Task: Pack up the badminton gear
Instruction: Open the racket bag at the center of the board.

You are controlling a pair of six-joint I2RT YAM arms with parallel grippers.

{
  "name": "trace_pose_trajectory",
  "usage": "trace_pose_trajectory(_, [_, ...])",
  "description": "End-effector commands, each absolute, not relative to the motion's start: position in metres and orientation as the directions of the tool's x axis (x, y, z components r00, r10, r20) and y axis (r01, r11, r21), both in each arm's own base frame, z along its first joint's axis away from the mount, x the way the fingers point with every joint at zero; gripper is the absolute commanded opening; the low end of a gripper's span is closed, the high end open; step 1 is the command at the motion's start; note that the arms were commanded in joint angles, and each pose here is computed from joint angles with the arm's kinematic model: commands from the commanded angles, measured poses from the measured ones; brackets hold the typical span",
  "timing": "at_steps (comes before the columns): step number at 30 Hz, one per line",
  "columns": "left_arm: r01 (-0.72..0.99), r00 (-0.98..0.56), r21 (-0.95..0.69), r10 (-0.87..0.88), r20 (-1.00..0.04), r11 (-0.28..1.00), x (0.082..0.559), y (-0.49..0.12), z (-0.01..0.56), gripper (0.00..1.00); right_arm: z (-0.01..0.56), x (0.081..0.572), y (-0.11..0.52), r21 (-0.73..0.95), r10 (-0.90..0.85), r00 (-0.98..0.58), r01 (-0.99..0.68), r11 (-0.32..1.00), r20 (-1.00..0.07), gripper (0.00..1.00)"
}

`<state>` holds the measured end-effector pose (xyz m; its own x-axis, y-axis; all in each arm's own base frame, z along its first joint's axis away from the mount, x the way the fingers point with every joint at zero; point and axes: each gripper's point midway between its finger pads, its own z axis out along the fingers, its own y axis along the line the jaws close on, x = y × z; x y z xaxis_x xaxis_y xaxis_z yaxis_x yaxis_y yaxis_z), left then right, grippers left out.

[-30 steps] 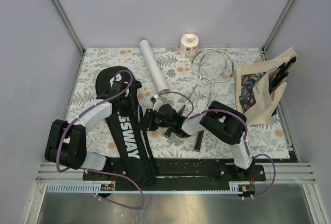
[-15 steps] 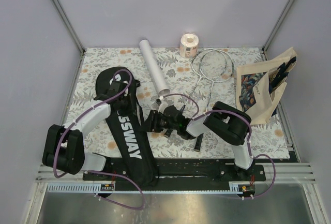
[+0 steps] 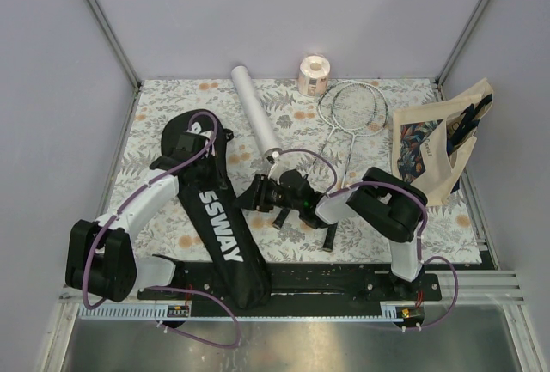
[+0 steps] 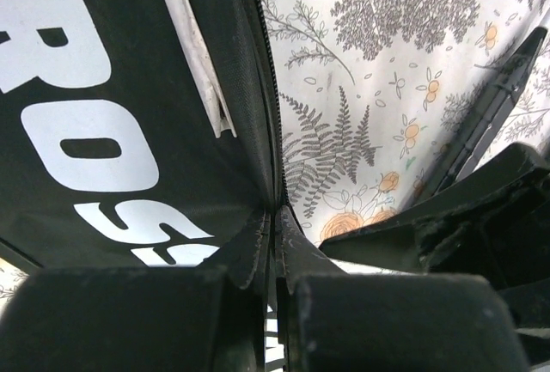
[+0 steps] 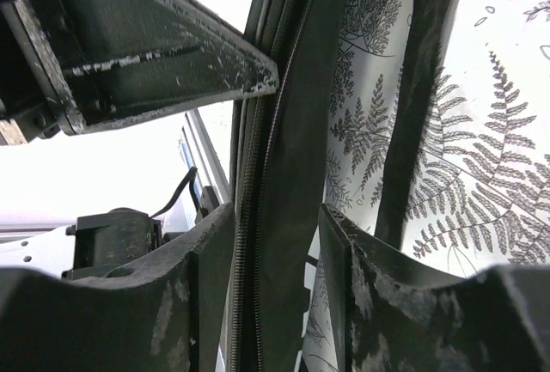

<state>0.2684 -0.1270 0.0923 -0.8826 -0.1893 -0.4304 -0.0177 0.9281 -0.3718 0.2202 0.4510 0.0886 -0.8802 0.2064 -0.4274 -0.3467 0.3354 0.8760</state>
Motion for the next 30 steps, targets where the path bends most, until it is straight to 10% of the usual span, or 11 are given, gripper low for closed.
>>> trace_pose_trajectory(1, [0.047, -0.868, -0.375, -0.147, -0.474, 0.926, 0.276, -0.130, 0.109, 0.00, 0.135, 0.237, 0.452, 0.879, 0.281, -0.839, -0.402, 0.257, -0.466, 0.54])
trace_pose_trajectory(18, [0.112, -0.848, -0.476, -0.166, -0.504, 0.872, 0.276, -0.149, 0.131, 0.00, 0.111, 0.255, 0.470, 0.879, 0.262, -0.858, -0.355, 0.319, -0.442, 0.52])
trace_pose_trajectory(23, [0.112, -0.845, -0.464, -0.162, -0.510, 0.879, 0.277, -0.147, 0.130, 0.00, 0.105, 0.252, 0.468, 0.891, 0.272, -0.866, -0.335, 0.306, -0.419, 0.36])
trace_pose_trajectory(30, [0.109, -0.844, -0.453, -0.159, -0.512, 0.885, 0.279, -0.145, 0.129, 0.00, 0.114, 0.249, 0.460, 0.892, 0.289, -0.857, -0.345, 0.293, -0.426, 0.46])
